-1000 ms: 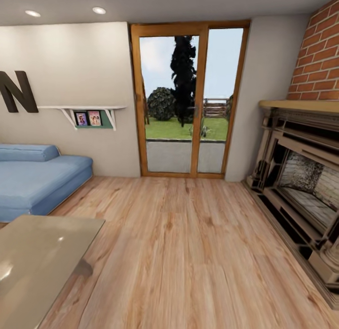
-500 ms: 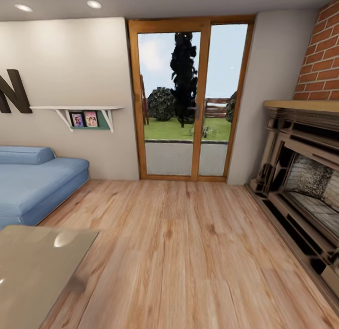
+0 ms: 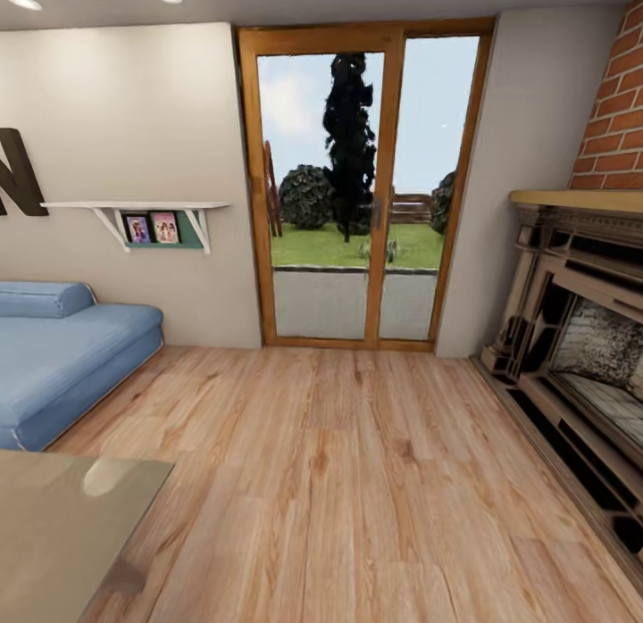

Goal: Turn on the radio receiver that's on the table in the living room.

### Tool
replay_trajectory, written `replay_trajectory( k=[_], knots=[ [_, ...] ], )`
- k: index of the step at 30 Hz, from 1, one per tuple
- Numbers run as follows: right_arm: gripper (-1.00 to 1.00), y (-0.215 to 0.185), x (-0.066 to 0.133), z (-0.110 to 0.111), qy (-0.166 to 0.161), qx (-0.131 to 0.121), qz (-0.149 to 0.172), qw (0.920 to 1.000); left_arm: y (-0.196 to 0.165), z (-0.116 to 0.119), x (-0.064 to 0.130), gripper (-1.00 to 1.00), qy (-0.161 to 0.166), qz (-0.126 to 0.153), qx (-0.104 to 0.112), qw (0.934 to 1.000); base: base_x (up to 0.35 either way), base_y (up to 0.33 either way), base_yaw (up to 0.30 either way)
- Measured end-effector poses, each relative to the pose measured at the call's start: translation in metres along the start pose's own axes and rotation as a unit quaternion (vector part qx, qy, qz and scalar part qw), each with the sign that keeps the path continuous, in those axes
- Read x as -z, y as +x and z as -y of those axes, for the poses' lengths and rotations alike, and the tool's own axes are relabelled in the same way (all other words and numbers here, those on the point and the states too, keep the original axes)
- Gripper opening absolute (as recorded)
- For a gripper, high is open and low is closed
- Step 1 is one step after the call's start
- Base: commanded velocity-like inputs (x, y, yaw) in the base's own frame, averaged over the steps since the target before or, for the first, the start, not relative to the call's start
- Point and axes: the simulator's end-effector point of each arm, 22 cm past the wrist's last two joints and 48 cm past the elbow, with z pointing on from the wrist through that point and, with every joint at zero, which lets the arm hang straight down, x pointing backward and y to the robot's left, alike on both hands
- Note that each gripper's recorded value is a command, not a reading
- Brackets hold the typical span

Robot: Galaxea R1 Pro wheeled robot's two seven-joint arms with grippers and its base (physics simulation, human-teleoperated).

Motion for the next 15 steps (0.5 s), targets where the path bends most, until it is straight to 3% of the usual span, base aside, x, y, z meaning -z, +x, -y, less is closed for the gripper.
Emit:
replay_trajectory(
  k=[8, 15],
  knots=[
    [1.00, 0.0000, 0.0000, -0.0005, -0.001, 0.000, 0.000, 1.0000, -0.0003, -0.0007, -0.0002, 1.00, 0.000, 0.000, 0.000, 1.0000, 0.320, 0.000, -0.011],
    [1.00, -0.0004, -0.0001, -0.0008, -0.001, 0.000, 0.000, 1.0000, -0.0002, -0.0008, -0.0002, 1.00, -0.001, 0.000, 0.000, 1.0000, 0.320, 0.000, -0.142]
  ],
)
